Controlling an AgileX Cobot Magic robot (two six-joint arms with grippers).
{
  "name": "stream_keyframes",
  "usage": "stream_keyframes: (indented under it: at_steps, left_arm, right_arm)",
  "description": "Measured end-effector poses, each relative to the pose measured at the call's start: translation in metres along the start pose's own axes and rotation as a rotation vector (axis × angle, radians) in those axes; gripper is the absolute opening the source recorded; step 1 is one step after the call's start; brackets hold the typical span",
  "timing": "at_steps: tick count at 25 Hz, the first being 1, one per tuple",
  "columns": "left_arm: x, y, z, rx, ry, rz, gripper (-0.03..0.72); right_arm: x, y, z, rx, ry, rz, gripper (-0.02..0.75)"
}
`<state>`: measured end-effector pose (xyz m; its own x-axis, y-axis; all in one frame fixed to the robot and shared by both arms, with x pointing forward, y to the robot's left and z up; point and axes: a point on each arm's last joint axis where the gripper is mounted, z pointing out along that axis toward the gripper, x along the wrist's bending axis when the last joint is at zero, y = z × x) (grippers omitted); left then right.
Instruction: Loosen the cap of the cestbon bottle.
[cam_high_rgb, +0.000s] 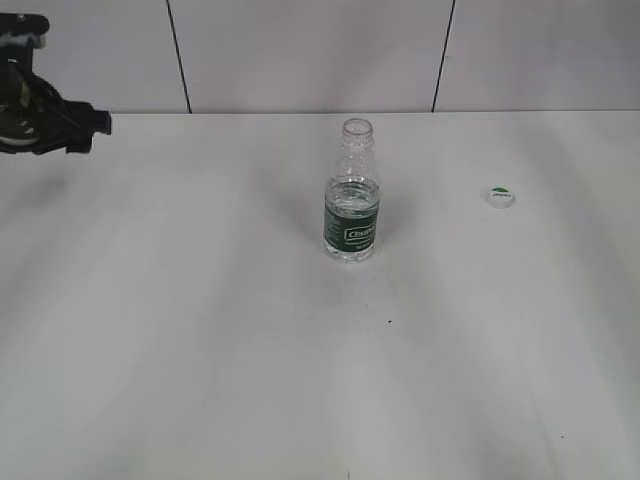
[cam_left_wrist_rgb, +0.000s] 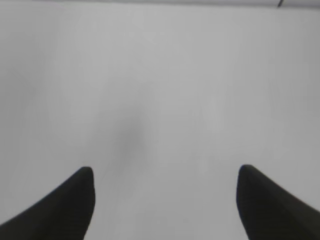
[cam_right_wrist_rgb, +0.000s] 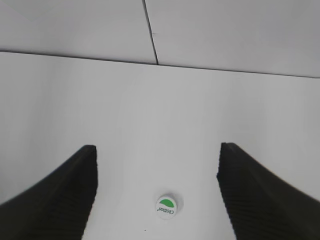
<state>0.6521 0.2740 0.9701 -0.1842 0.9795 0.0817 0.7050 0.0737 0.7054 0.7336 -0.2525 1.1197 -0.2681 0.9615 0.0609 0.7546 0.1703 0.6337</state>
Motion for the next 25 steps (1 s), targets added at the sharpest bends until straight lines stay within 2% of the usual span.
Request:
stream_keyframes:
  at_steps: [2, 5, 9, 12, 17, 22, 25]
  left_arm:
    - [0.004, -0.008, 0.000, 0.088, 0.038, 0.068, 0.527]
    - [0.008, -0.017, -0.002, 0.194, 0.070, 0.116, 0.527]
    - [0.007, -0.016, -0.012, 0.234, 0.050, 0.090, 0.527]
    - [0.004, -0.007, -0.025, 0.254, -0.006, 0.068, 0.527]
    - [-0.003, 0.000, -0.040, 0.401, -0.083, 0.061, 0.519]
    - [-0.002, 0.002, -0.055, 0.548, -0.072, 0.059, 0.515]
    - [-0.001, 0.006, -0.062, 0.575, -0.060, 0.063, 0.515]
  right_arm:
    - [0.000, 0.000, 0.000, 0.000, 0.000, 0.000, 0.571]
    - [0.000, 0.000, 0.000, 0.000, 0.000, -0.001, 0.571]
    - [0.000, 0.000, 0.000, 0.000, 0.000, -0.002, 0.571]
    - [0.000, 0.000, 0.000, 0.000, 0.000, -0.002, 0.571]
    - [-0.001, -0.002, -0.001, 0.014, -0.017, 0.012, 0.571]
    - [-0.001, -0.018, -0.018, 0.089, -0.067, 0.009, 0.571]
    - [0.003, -0.038, -0.032, 0.157, -0.070, 0.030, 0.571]
